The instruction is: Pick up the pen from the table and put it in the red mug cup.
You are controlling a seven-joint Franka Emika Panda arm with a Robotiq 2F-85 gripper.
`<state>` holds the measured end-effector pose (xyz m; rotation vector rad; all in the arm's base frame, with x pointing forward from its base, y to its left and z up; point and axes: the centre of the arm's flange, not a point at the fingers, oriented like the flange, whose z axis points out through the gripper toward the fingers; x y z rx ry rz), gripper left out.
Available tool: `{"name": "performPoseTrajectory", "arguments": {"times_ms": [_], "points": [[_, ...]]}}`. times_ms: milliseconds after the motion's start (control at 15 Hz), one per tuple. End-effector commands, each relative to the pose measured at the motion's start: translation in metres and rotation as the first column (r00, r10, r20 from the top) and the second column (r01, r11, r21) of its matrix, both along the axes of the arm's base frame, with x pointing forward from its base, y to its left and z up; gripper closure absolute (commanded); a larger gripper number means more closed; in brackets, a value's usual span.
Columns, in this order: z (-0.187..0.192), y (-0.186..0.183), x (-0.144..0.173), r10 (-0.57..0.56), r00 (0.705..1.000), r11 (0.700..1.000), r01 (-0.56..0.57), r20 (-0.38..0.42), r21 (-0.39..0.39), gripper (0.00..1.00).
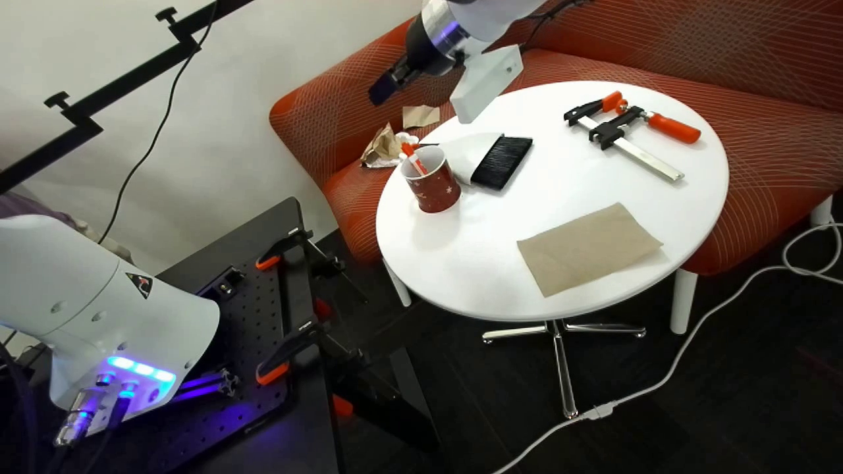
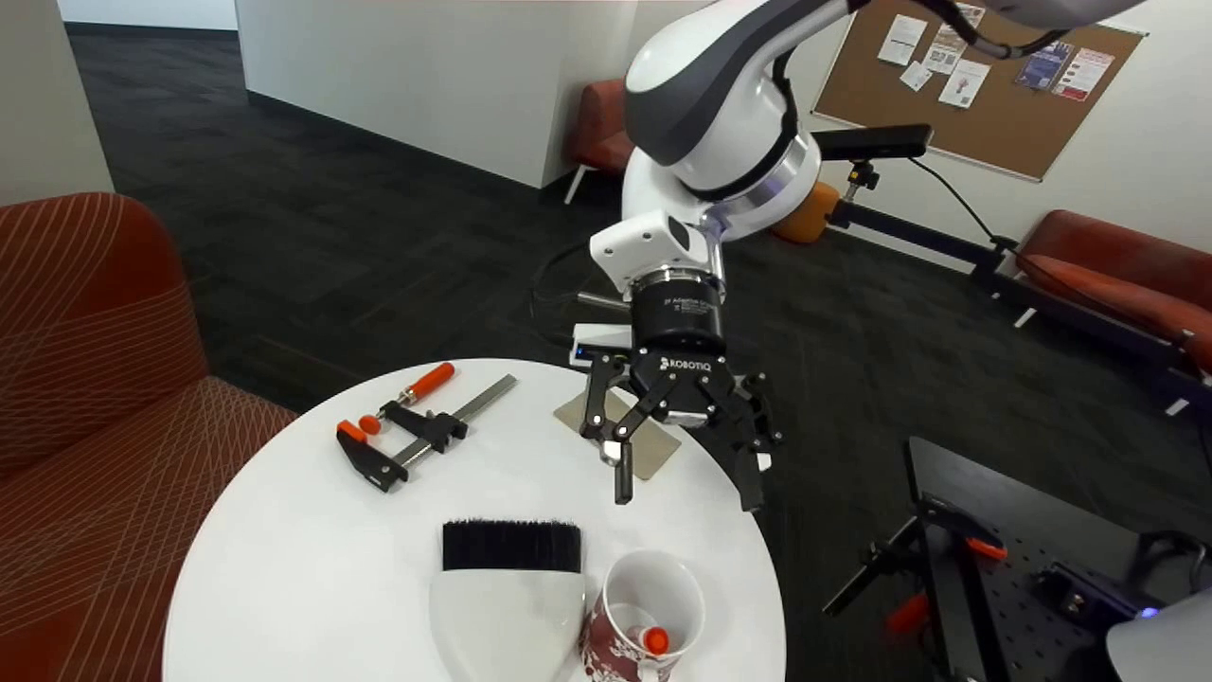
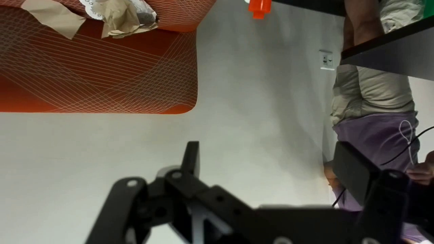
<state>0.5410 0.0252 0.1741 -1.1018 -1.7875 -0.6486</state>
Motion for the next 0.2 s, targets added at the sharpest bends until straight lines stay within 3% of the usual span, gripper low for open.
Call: {"name": "performPoseTrajectory", "arguments": {"times_ms": [0,133], "points": [[0.008,0.000,-0.002,0.002,1.000,1.000,-0.002,0.008,-0.003,0.00],[0.019,0.001,-0.006,0.005,1.000,1.000,-0.005,0.018,-0.006,0.00]]}}
